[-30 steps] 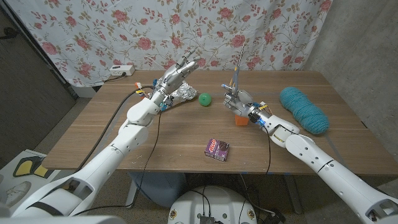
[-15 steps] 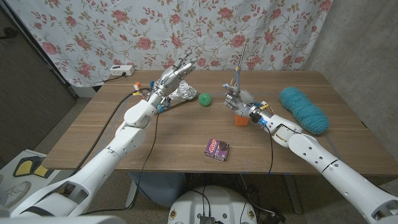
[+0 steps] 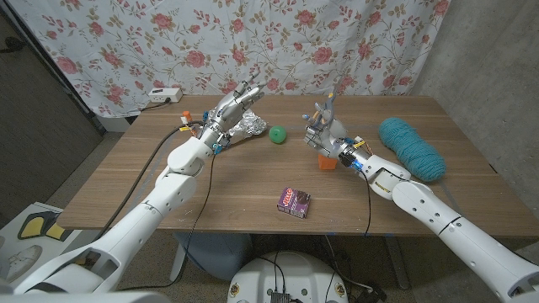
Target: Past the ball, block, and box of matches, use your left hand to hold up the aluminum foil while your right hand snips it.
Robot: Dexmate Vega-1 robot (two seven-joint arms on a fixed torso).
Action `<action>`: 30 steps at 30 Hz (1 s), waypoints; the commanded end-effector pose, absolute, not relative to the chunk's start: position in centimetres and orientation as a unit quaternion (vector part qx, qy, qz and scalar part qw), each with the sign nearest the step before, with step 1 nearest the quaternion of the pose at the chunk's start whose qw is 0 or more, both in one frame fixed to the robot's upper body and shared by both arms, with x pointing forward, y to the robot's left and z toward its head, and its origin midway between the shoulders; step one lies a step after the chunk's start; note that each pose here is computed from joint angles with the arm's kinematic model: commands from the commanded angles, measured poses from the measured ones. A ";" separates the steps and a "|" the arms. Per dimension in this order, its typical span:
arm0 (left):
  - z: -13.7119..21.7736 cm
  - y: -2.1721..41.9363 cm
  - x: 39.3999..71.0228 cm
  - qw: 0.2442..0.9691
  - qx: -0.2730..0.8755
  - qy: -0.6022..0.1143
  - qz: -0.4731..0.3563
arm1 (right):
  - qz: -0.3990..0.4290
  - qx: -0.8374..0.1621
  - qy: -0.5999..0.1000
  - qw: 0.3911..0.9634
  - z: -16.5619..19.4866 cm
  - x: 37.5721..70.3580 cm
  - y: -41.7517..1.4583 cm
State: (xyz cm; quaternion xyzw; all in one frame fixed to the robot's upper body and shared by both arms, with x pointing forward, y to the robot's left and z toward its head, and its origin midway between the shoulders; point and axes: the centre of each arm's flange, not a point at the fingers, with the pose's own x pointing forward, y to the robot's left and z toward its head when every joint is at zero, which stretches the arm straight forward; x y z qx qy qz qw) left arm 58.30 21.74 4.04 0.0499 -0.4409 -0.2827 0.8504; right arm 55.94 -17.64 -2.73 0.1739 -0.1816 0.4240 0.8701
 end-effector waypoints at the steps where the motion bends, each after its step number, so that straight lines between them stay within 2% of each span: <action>1: 3.5 21.7 58.2 0.853 0.046 -0.438 -0.282 | 0.409 0.161 -0.188 0.878 -2.7 55.6 -18.0; 9: 3.3 21.9 58.1 0.854 0.044 -0.439 -0.277 | 0.391 0.096 -0.203 0.892 -1.7 54.9 -18.6; 22: 3.3 22.2 57.8 0.855 0.047 -0.439 -0.272 | 0.376 -0.024 -0.174 0.910 1.1 53.2 -20.5; 30: 3.2 22.8 57.4 0.858 0.050 -0.436 -0.265 | 0.377 -0.063 -0.170 0.909 2.5 52.4 -21.2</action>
